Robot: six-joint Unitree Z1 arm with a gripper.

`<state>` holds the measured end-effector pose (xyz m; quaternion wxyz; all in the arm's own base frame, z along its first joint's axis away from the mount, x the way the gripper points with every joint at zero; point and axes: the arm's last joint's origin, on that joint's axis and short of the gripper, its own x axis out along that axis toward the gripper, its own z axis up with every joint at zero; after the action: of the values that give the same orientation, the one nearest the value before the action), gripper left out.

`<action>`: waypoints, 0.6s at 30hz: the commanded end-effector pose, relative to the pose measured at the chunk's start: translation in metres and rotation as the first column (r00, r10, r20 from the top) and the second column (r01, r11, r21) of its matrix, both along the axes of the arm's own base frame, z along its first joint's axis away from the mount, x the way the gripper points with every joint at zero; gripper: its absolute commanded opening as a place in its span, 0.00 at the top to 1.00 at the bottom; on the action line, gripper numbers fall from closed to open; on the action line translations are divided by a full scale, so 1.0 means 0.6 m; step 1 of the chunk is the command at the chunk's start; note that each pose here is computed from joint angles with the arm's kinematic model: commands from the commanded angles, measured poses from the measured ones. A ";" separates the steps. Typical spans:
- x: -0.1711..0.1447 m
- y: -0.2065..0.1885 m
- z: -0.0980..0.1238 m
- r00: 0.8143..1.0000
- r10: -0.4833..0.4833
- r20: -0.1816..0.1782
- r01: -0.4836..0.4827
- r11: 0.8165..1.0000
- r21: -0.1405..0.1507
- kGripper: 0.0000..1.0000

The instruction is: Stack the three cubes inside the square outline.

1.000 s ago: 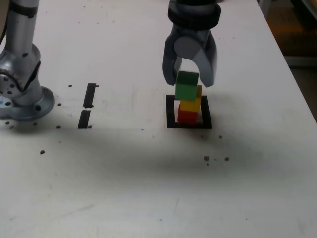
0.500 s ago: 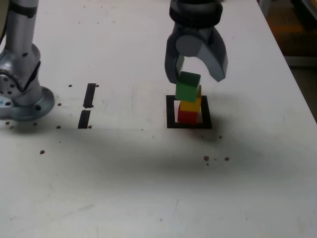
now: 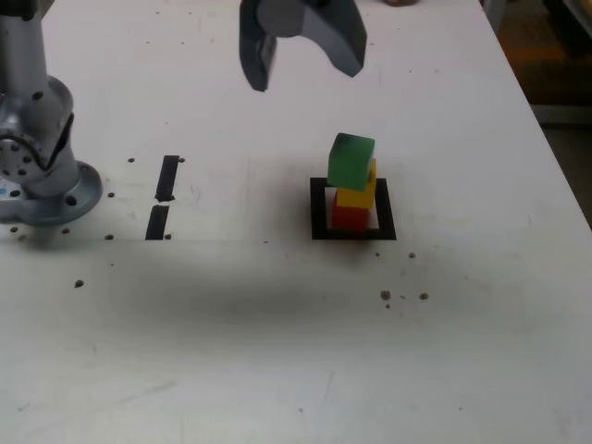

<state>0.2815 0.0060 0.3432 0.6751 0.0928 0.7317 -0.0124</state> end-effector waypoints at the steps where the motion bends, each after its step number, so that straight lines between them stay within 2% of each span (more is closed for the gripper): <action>1: -0.010 0.003 0.002 1.000 0.011 0.000 -0.011 1.000 0.003 0.02; 11: -0.076 0.040 0.003 0.995 0.099 -0.008 -0.099 0.995 0.011 0.01; 18: -0.078 0.045 -0.022 0.993 0.095 -0.070 -0.095 0.995 0.007 0.00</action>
<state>0.2329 0.0326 0.3342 0.6538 0.0604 0.7539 0.0207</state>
